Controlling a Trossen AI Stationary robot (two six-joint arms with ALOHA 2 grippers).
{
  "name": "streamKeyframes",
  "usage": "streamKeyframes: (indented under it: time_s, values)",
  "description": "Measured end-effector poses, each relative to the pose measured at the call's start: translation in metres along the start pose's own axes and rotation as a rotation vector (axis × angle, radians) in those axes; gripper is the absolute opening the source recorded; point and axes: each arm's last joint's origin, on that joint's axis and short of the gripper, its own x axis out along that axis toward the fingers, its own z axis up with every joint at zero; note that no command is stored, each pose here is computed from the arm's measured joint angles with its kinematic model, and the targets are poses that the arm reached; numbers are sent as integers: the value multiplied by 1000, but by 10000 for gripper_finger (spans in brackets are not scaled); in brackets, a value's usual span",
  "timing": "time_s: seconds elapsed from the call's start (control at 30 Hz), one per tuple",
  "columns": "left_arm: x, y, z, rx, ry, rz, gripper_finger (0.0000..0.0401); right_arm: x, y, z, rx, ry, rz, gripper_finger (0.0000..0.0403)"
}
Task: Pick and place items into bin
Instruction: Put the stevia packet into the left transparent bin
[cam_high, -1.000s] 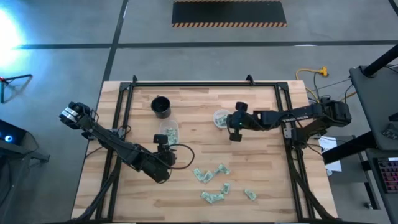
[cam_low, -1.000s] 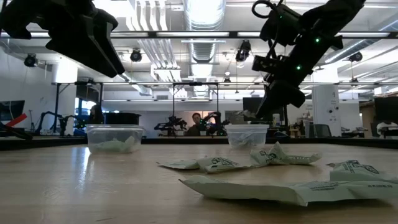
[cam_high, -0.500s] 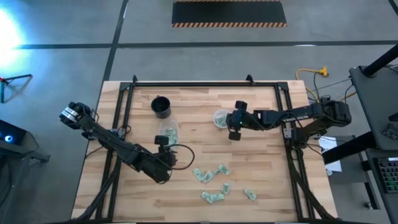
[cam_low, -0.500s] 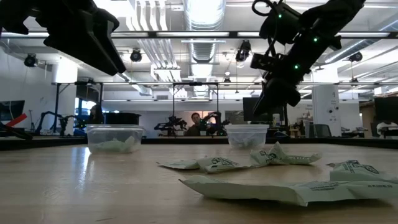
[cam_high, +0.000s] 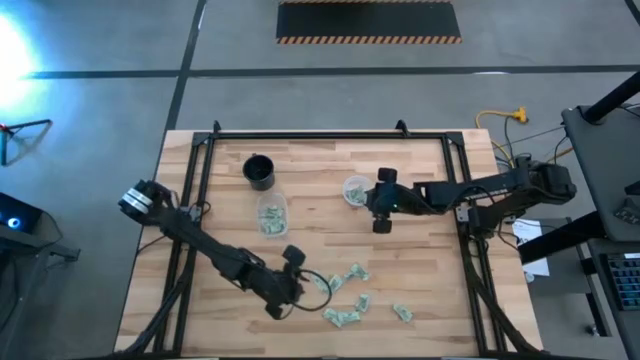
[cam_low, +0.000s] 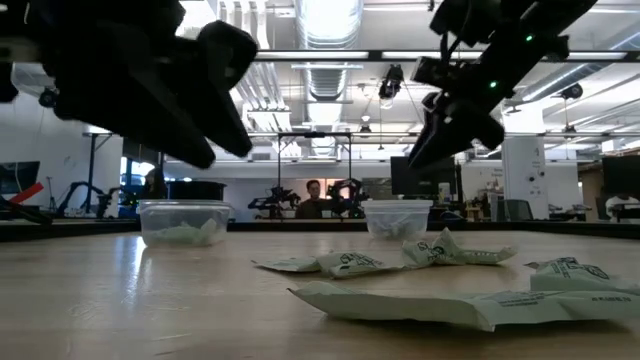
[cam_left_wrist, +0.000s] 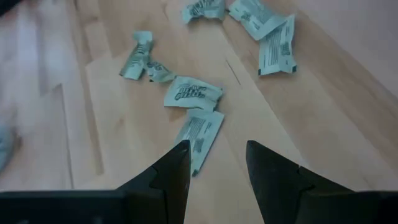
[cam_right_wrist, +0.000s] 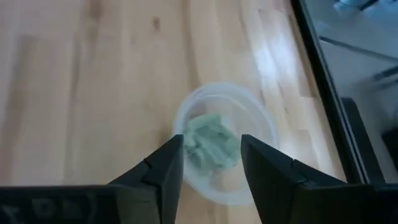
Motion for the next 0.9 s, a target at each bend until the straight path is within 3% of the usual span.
streamKeyframes:
  time_s: [0.17, 0.37, 0.67, 0.9]
  values:
    - [26, 4, -2, -22, 18, -13, 139, -17, 15, 2, -13, -37, 116, 142]
    - [50, 31, -7, -95, 53, -118, 139, -35, 41, 7, -31, -102, 278, 139]
    - [51, 64, -10, -150, 46, -146, 139, -55, 78, 5, -66, -128, 392, 138]
    - [53, 85, -16, -238, 46, -265, 139, -70, 100, 2, -80, -148, 461, 132]
